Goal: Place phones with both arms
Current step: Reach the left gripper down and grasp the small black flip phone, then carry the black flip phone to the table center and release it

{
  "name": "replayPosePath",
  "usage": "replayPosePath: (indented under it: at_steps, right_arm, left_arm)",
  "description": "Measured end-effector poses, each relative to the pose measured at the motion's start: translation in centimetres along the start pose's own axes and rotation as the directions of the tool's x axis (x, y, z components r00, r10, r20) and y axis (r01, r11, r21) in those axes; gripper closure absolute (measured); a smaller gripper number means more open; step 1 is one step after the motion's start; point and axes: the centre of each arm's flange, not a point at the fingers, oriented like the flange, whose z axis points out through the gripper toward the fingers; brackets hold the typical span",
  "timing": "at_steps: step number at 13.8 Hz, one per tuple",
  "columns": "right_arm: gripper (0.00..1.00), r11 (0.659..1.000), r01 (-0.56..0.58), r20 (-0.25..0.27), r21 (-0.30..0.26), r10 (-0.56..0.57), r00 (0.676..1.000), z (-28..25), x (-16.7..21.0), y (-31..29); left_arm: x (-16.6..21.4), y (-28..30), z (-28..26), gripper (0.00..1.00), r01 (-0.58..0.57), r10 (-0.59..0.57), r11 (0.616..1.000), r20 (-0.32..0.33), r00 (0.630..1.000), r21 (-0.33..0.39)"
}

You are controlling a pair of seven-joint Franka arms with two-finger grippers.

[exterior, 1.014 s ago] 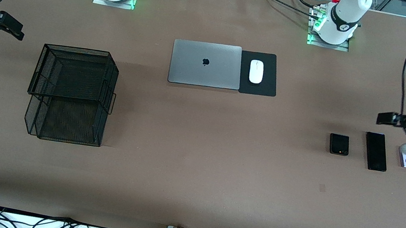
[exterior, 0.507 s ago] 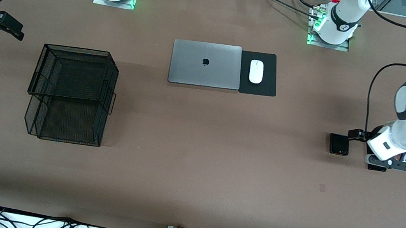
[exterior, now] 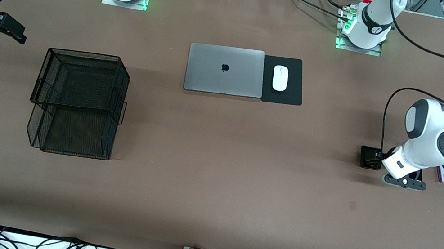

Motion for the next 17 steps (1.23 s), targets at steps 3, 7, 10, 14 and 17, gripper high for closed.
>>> replayPosePath:
  at_steps: [3, 7, 10, 14, 17]
  right_arm:
    - [0.00, 1.000, 0.000, 0.000, 0.000, 0.000, 1.000, 0.0, 0.0, 0.0]
    - [0.00, 1.000, 0.000, 0.000, 0.000, 0.000, 1.000, 0.0, 0.0, 0.0]
    - [0.00, 1.000, 0.000, 0.000, 0.000, 0.000, 1.000, 0.0, 0.0, 0.0]
    - [0.00, 1.000, 0.000, 0.000, 0.000, 0.000, 1.000, 0.0, 0.0, 0.0]
    - [0.00, 1.000, 0.000, 0.000, 0.000, 0.000, 1.000, 0.0, 0.0, 0.0]
  left_arm:
    - [-0.3, 0.1, 2.3, 0.00, -0.002, 0.002, 1.000, 0.009, 1.000, 0.000]
    - [-1.3, 0.5, 4.2, 0.00, -0.006, 0.006, 1.000, 0.019, 1.000, -0.003]
    - [-1.8, 0.8, 4.7, 0.00, 0.016, -0.015, 0.999, 0.030, 0.999, -0.029]
    - [-2.3, 1.1, 5.2, 0.00, 0.025, -0.023, 0.999, 0.042, 0.999, -0.043]
    - [-2.3, 0.6, 5.2, 0.08, 0.034, -0.032, 0.998, 0.041, 0.999, -0.045]
